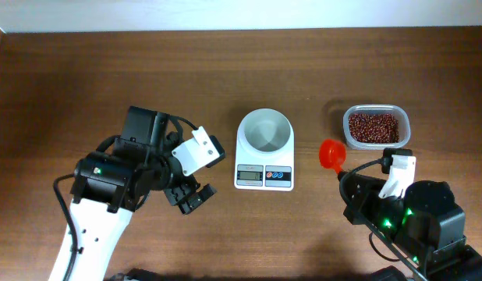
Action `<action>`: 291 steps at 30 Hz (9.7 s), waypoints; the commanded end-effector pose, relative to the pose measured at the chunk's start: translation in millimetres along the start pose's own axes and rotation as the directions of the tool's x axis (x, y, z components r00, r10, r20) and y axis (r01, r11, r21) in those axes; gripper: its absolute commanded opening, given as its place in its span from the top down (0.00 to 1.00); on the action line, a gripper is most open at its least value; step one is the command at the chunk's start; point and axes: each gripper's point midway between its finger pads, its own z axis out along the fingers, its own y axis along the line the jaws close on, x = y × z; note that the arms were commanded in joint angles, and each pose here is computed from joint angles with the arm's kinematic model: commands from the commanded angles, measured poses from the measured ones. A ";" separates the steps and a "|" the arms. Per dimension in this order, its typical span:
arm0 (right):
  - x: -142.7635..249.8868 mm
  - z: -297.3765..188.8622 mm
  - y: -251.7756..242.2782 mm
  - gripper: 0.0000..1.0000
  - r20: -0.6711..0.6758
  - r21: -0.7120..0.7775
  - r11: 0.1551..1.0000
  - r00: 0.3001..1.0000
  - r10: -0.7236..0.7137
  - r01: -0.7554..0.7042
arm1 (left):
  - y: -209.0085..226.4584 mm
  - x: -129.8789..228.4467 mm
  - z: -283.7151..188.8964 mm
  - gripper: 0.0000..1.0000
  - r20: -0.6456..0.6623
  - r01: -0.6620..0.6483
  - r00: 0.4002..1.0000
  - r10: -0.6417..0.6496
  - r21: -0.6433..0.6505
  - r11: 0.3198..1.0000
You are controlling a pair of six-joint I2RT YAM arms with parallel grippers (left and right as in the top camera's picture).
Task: Scoop and weigh 50g on scale
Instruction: 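Retract the left gripper and move the held scoop toward the bean tub, then dip the scoop into the red beans with the right gripper, then lift the filled scoop and carry it over the white bowl, then tilt the orange scoop with the right gripper to pour beans into the bowl, then move the empty scoop back to the bean tub with the right gripper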
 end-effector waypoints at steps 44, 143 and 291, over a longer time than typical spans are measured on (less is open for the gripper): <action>-39.0 38.9 -140.0 0.96 -0.324 0.595 0.793 0.942 0.085 0.133 | 1.0 -5.7 -4.8 0.01 0.019 -0.017 1.000 0.017 0.000 1.000; -70.2 72.1 -246.0 0.96 -0.224 0.124 0.928 0.901 0.371 -0.352 | 1.2 -5.6 -4.9 0.01 0.019 -0.016 1.000 0.016 0.000 1.000; -48.5 168.7 -8.2 0.96 -0.316 -0.157 0.875 0.816 -0.484 0.458 | 1.2 -5.6 -4.9 0.01 0.019 -0.016 1.000 0.016 0.000 1.000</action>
